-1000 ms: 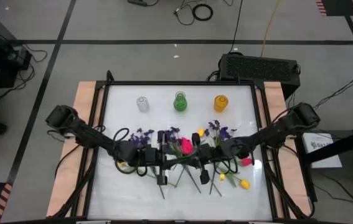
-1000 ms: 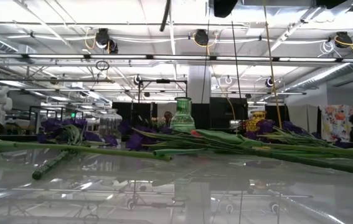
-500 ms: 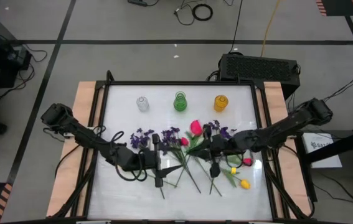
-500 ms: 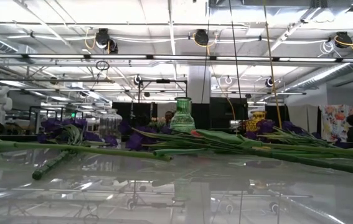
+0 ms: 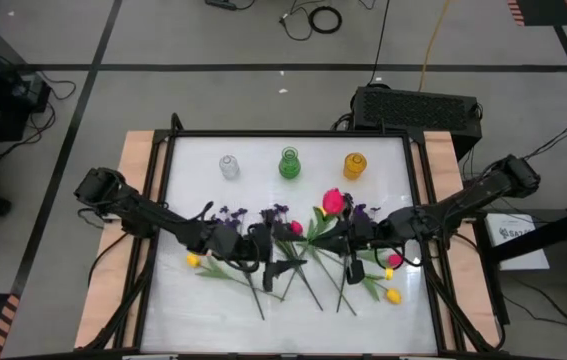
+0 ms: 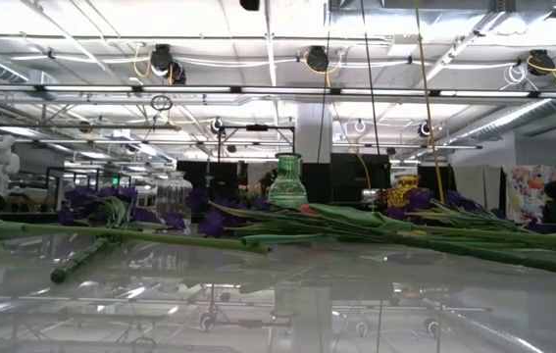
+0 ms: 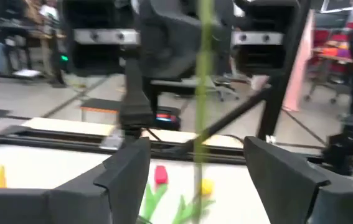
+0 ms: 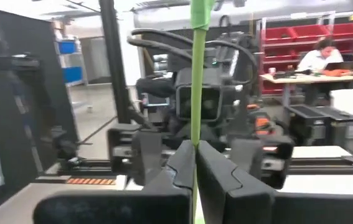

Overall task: Sort flowers into vase by color
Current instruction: Put the left pink flower into the yellow vase

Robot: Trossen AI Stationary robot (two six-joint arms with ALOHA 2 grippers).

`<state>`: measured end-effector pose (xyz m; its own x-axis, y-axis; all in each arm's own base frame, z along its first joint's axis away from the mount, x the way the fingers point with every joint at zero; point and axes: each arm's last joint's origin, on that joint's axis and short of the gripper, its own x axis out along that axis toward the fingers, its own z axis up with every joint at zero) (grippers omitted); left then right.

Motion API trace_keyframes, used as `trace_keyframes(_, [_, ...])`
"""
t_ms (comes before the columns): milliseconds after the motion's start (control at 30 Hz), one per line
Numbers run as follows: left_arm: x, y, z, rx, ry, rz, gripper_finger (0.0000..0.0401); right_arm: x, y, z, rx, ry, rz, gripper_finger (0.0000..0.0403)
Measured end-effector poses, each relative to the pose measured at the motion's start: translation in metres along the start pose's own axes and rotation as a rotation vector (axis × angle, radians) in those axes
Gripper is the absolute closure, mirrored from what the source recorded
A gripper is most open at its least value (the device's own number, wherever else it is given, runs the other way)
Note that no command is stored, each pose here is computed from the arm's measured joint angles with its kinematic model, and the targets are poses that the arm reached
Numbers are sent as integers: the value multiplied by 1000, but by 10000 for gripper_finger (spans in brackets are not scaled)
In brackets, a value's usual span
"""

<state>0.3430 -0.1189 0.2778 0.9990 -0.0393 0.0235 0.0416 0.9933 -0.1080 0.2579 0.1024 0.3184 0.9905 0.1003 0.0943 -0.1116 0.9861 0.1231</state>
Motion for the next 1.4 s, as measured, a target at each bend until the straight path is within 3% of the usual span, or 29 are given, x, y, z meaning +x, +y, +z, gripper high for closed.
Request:
trace_keyframes(433, [3,9,-2,-16,39,18,231,0,-3,-4,-33,34,-50,402])
trace_keyframes(833, [9,17,-9,-22,52,36,256,0,-4,-6,-49,54,-75,402])
trace_keyframes(1200, [10,16,-7,-13,37,-7,387,0,-5,-8,-61,72,-99,402])
trace_keyframes(1400, [10,16,-8,-11,44,-7,385,0,-4,-8,-62,74,-97,398])
